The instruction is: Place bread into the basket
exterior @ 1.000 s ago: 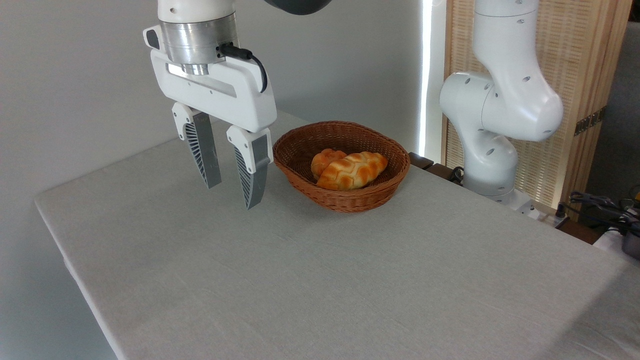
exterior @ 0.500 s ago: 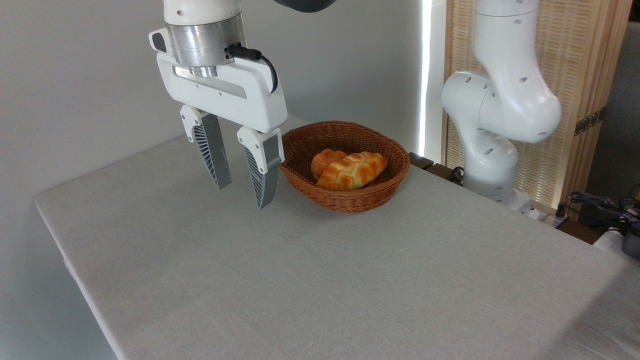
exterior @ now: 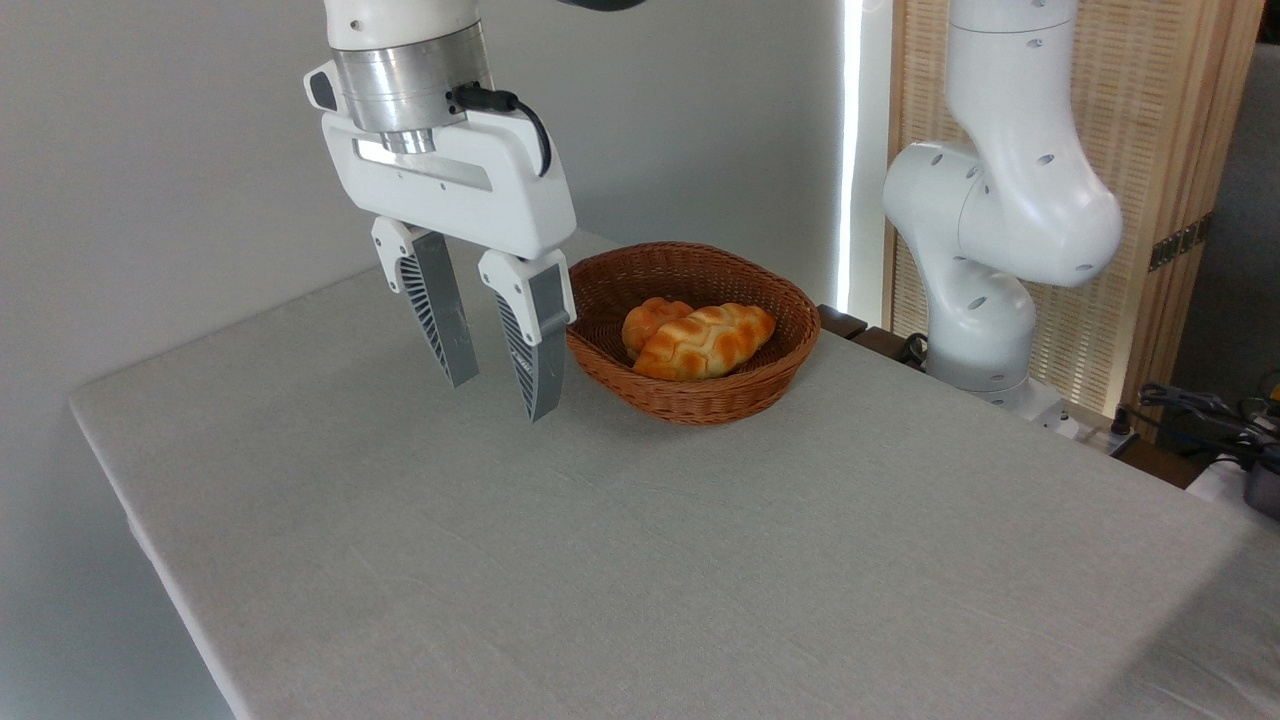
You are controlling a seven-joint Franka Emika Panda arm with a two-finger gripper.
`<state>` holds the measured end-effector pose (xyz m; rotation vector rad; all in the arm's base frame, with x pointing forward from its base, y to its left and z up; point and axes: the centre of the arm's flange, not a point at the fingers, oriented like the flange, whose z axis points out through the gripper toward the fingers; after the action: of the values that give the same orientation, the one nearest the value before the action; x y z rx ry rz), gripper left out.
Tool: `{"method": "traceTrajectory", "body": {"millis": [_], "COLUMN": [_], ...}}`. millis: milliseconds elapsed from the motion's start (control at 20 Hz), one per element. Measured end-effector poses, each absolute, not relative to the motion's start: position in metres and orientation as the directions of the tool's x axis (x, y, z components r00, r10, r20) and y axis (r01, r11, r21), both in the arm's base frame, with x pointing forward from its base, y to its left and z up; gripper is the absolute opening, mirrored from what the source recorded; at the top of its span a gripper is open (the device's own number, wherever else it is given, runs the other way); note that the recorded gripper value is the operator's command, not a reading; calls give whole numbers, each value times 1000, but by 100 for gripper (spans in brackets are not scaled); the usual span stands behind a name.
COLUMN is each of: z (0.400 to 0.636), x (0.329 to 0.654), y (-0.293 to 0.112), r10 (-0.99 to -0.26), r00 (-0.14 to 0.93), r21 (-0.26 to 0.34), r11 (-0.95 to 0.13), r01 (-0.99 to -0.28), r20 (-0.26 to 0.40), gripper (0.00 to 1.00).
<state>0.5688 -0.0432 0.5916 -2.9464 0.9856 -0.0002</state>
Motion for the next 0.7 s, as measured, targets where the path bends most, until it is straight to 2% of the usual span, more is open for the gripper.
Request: {"method": "traceTrajectory", "body": {"millis": [150,350,700], "z": [591,591,591], "x": [568,568,568], "y": [-57,-56,-53], "r10": [-649,-700,-699], "r00": [761,713,715], "r21": [-46,-45,-45], "r11": [-759,-712,-713], "r01": [-649,-701,-699], "r20": [-23,-29,-29], "gripper": [100,100,100]}}
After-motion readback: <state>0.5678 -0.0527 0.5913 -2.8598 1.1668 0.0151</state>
